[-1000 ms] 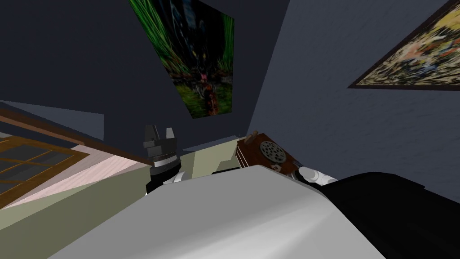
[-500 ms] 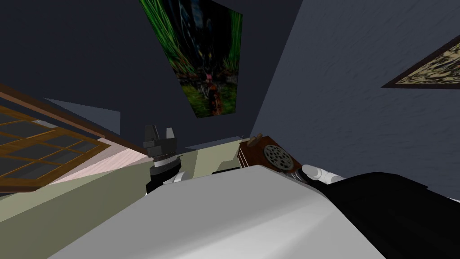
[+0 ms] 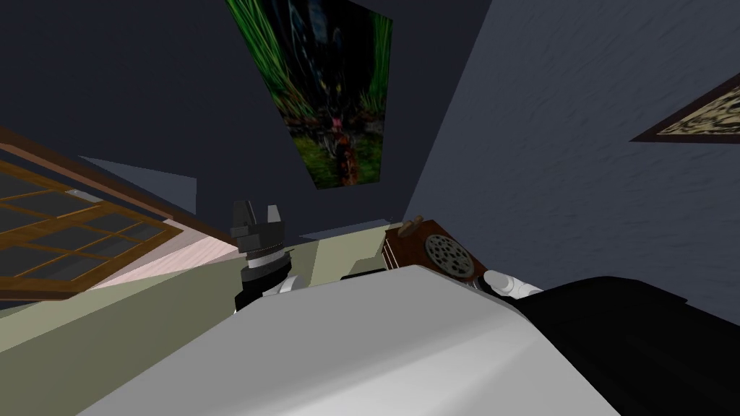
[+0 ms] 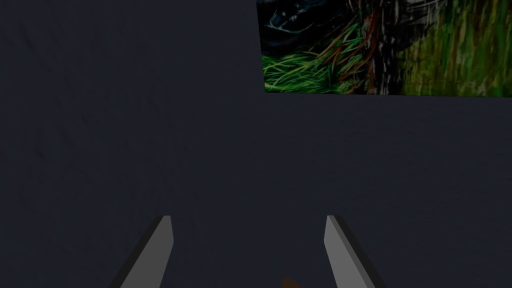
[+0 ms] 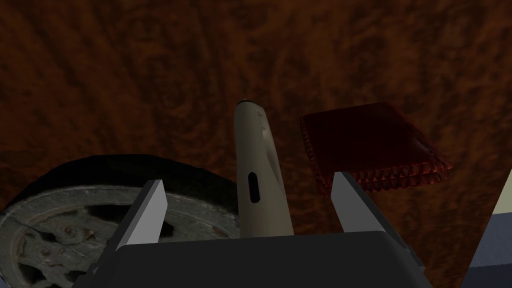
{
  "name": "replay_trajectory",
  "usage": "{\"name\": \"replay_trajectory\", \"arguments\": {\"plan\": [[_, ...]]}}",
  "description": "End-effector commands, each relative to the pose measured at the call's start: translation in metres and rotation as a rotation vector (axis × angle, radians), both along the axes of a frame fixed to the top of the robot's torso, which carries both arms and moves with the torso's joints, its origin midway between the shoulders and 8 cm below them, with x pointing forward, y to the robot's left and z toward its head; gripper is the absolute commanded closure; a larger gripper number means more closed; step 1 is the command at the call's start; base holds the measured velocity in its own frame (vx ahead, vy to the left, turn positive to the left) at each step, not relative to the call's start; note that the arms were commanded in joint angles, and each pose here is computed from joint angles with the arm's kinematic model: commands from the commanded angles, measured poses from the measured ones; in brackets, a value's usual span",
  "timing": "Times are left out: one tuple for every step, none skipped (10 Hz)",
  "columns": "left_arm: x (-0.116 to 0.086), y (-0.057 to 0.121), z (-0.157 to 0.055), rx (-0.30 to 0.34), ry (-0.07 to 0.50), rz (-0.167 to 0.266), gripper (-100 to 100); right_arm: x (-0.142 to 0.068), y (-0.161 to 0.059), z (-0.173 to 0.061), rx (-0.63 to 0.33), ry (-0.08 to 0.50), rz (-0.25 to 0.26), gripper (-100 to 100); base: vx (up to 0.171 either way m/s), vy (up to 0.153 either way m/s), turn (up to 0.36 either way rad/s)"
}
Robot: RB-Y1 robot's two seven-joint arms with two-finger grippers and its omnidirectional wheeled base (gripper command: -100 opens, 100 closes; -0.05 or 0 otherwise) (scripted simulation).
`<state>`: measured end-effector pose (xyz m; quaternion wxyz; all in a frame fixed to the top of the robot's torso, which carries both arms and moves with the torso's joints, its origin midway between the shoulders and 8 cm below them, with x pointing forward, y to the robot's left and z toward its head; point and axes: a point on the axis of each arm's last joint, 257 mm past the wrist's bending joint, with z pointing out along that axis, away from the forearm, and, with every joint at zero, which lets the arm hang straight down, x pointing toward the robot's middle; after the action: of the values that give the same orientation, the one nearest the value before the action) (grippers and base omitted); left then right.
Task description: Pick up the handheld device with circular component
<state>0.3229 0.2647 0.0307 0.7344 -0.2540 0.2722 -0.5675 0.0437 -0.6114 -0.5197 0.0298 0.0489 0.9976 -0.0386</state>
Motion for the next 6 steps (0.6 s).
{"name": "replay_trajectory", "arguments": {"plan": [[0.0000, 0.0000, 0.0000, 0.000, 0.000, 0.000, 0, 0.0000, 0.0000, 0.0000, 0.000, 0.000, 0.000, 100, 0.000, 0.000, 0.000], [0.0000, 0.0000, 0.0000, 0.000, 0.000, 0.000, 0, 0.0001, 0.0000, 0.0001, 0.000, 0.000, 0.000, 100, 0.000, 0.000, 0.000], [0.0000, 0.0000, 0.0000, 0.000, 0.000, 0.000, 0, -0.0001, 0.0008, -0.0002, 0.002, 0.001, 0.001, 100, 0.000, 0.000, 0.000], [0.0000, 0.0000, 0.0000, 0.000, 0.000, 0.000, 0, 0.0000, 0.0003, 0.0000, 0.001, 0.000, 0.000, 100, 0.000, 0.000, 0.000], [0.0000, 0.0000, 0.0000, 0.000, 0.000, 0.000, 0, 0.0000, 0.0005, -0.0001, 0.001, 0.000, 0.000, 100, 0.000, 0.000, 0.000], [0.0000, 0.0000, 0.0000, 0.000, 0.000, 0.000, 0, 0.0000, 0.0006, -0.0002, 0.001, 0.000, 0.000, 0, 0.000, 0.000, 0.000]]}}
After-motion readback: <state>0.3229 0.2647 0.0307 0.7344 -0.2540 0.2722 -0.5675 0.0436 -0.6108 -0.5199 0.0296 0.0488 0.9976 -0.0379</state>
